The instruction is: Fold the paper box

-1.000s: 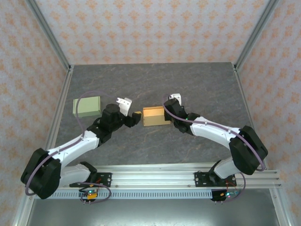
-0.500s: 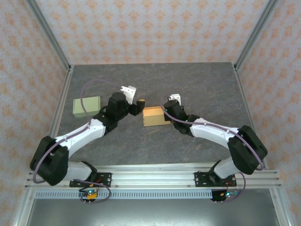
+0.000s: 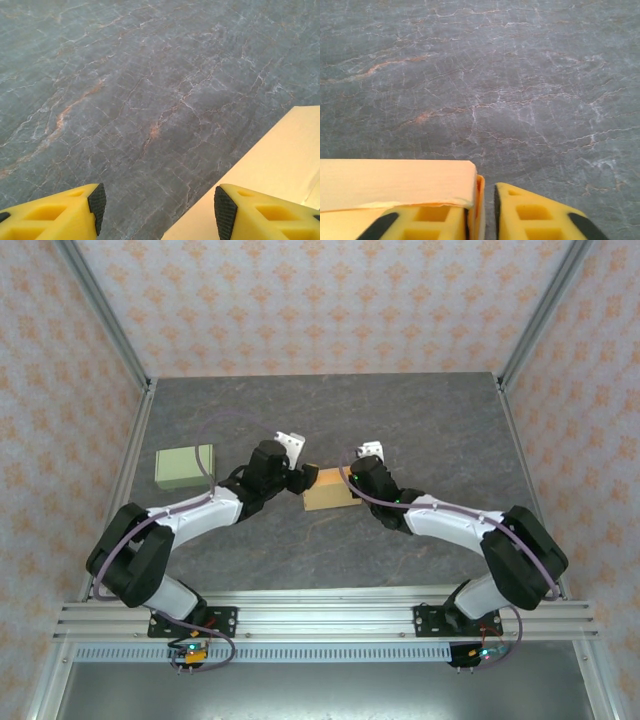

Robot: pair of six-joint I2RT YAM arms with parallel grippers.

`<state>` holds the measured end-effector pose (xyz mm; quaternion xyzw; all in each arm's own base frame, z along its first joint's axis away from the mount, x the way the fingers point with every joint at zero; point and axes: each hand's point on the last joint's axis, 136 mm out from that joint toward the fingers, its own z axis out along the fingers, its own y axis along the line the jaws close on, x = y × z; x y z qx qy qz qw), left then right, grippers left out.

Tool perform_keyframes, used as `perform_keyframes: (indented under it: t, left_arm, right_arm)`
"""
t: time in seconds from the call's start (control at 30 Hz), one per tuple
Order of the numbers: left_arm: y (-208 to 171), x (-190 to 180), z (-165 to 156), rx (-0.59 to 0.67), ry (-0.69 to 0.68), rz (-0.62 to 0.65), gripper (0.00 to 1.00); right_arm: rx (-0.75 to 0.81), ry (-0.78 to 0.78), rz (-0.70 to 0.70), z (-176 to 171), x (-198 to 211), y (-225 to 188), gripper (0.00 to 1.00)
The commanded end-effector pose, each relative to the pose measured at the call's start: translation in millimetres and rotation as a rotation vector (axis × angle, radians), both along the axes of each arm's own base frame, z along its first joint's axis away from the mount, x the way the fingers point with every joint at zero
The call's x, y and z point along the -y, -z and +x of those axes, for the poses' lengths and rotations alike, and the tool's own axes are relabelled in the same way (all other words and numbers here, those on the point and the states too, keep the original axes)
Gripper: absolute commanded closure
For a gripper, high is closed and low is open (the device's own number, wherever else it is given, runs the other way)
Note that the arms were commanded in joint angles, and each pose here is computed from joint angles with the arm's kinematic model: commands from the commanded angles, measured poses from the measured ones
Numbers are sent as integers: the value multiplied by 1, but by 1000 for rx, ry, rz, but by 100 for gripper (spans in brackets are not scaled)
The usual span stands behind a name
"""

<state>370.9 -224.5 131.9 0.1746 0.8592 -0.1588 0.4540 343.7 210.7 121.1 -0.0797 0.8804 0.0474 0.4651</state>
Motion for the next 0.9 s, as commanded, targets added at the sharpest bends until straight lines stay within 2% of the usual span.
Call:
perform_keyframes:
  t: [0.0,0.13,0.33,0.43,0.53,0.6,0.67,0.77,0.87]
  left_arm:
    - [31,2,-29,-55,48,86,38]
    - [38,-1,-35,-64,40,103,38]
    - [41,-5,-38,-67,23,105,38]
    - [42,-4,-37,-71,25,105,38]
    - [44,-4,-37,-77,23,102,38]
    - [44,-4,-37,-76,17,92,38]
    - [45,-3,-37,-78,19,84,38]
    - [48,-3,-39,-89,23,83,38]
    - [47,-5,-41,-84,21,84,38]
  right_arm:
    - [-55,-63,-55,-19,4,14,64]
    - [-58,-145,3,-35,-2,-7,55]
    - [-6,-138,105,-53,11,-47,45]
    - [14,-124,161,-50,10,-67,41]
    - [-37,-32,245,-32,13,-79,37]
    - [-101,-78,287,-19,-2,-73,37]
    - [-148,-147,258,-9,-20,-54,37]
    - [-195,-109,180,2,-8,2,40]
    - [-223,-108,102,-4,6,37,43]
